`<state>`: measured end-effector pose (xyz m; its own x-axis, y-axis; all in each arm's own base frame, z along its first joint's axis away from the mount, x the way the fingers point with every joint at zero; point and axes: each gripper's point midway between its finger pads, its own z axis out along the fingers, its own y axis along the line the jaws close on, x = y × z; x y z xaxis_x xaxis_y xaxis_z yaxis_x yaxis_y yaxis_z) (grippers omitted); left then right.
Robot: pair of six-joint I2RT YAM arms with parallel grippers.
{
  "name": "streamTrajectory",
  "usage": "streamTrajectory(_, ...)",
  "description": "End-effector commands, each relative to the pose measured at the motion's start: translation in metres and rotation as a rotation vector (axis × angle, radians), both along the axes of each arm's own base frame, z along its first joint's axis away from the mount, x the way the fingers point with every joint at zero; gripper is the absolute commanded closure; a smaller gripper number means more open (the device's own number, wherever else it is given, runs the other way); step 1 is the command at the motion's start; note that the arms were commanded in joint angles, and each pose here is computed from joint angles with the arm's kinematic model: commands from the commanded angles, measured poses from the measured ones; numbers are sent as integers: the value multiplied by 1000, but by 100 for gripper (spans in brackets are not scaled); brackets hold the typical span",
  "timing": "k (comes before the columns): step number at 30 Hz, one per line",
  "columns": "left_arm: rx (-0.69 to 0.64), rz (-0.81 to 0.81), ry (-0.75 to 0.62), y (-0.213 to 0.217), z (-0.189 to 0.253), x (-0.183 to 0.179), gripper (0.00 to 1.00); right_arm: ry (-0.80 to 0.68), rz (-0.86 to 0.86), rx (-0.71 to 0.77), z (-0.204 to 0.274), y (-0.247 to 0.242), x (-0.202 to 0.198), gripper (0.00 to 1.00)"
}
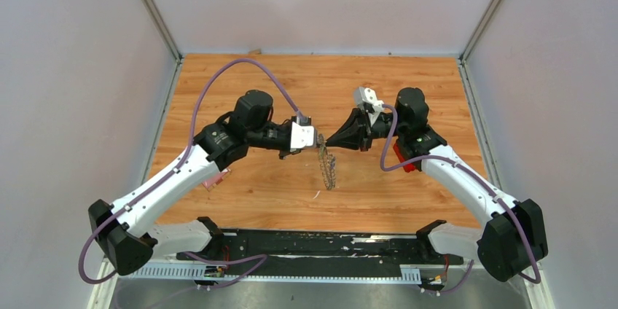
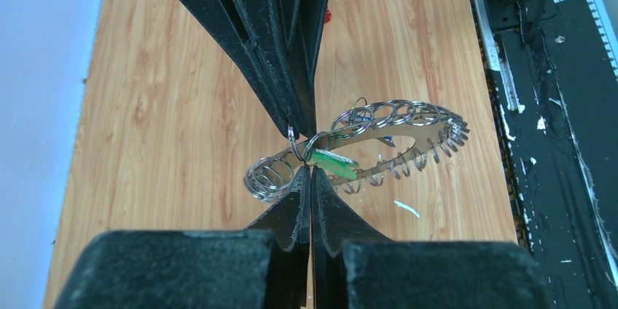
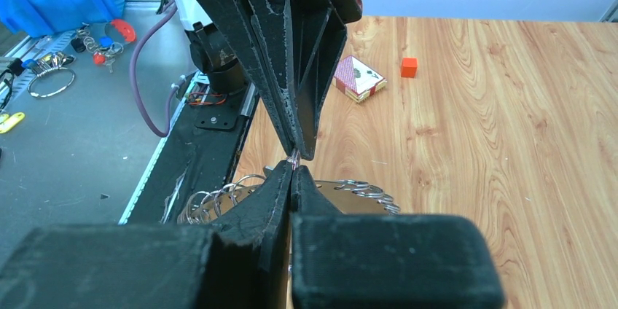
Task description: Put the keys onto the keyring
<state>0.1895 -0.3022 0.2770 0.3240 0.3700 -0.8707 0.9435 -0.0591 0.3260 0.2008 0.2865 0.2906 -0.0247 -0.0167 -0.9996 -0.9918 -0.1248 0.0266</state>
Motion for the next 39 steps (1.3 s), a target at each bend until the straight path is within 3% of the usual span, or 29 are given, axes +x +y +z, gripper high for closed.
streamTrajectory(1,-26,-3,3,-4,13,2,100,-82,-1,42,21,-2,0,100)
streamTrajectory(13,4,21,11,-3,11,7,99,-90,2,45,22,-3,-2,100)
streamTrajectory(20,40,63,-45,10,10,11,59,-97,1,43,23,-3,-2,100)
streamTrajectory(26,71,34,-32,15,-8,2,41,-97,0,44,24,-3,-2,100)
streamTrajectory(30,49,61,-3,10,-9,6,36,-96,-2,43,24,-3,-2,100)
streamTrajectory(39,-47,94,121,-2,-11,3,36,-96,-8,42,23,-3,0,100)
